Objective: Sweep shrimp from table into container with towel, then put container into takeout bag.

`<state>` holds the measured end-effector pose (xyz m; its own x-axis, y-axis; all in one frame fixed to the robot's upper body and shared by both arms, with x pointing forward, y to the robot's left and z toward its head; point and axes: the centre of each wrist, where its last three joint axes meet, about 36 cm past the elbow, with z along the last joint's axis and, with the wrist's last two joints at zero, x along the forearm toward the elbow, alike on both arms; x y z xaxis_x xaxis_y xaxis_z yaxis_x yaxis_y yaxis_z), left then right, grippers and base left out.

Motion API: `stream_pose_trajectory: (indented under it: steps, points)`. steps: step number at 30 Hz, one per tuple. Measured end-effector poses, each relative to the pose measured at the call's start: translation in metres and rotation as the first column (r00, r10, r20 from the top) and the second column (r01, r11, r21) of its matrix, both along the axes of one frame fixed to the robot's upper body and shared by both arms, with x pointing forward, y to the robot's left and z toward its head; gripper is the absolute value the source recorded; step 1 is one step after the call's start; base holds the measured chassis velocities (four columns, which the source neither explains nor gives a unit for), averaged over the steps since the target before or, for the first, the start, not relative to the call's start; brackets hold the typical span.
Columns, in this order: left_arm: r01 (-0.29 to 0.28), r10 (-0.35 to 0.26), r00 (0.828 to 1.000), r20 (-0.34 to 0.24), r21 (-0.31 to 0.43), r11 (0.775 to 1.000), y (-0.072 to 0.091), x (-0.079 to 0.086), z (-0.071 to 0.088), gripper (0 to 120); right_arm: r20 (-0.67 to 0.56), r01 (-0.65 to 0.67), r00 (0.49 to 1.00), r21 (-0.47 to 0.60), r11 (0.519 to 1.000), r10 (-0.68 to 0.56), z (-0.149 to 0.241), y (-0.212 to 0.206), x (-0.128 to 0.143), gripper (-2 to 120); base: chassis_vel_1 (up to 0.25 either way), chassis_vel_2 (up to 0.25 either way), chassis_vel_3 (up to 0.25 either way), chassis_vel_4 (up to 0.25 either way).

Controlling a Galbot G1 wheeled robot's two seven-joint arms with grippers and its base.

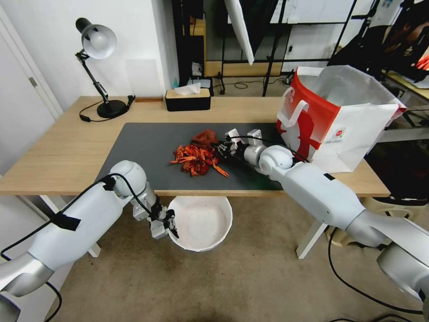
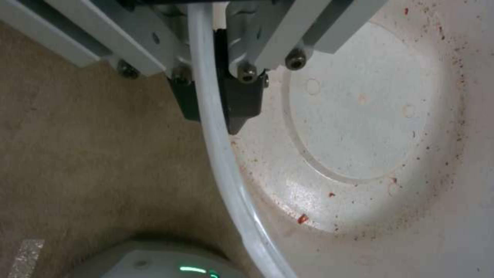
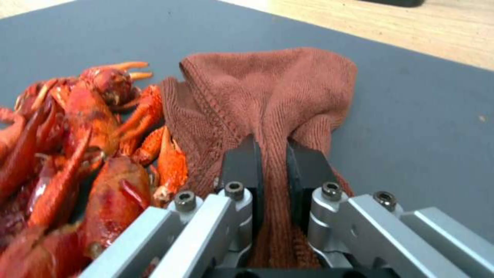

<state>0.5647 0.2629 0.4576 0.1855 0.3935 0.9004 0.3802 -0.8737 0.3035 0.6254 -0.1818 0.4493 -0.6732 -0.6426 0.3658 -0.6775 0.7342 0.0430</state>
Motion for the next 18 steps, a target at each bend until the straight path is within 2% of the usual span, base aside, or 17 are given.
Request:
stream_pose_trajectory:
  steps: [9, 18]
  points:
    - [0.010, -0.010, 1.000, -0.010, -0.011, 1.000, -0.010, 0.001, 0.000, 0, -0.016, 0.021, 1.000, 0.019, 1.000, -0.020, -0.010, -0.002, -0.019, 7, 0.000, 0.000, 0.000, 0.000]
    - [0.010, -0.010, 1.000, -0.005, -0.006, 1.000, -0.012, 0.004, 0.002, 0, -0.025, 0.015, 1.000, 0.023, 1.000, -0.015, -0.008, -0.001, -0.032, 7, 0.000, 0.000, 0.000, 0.000]
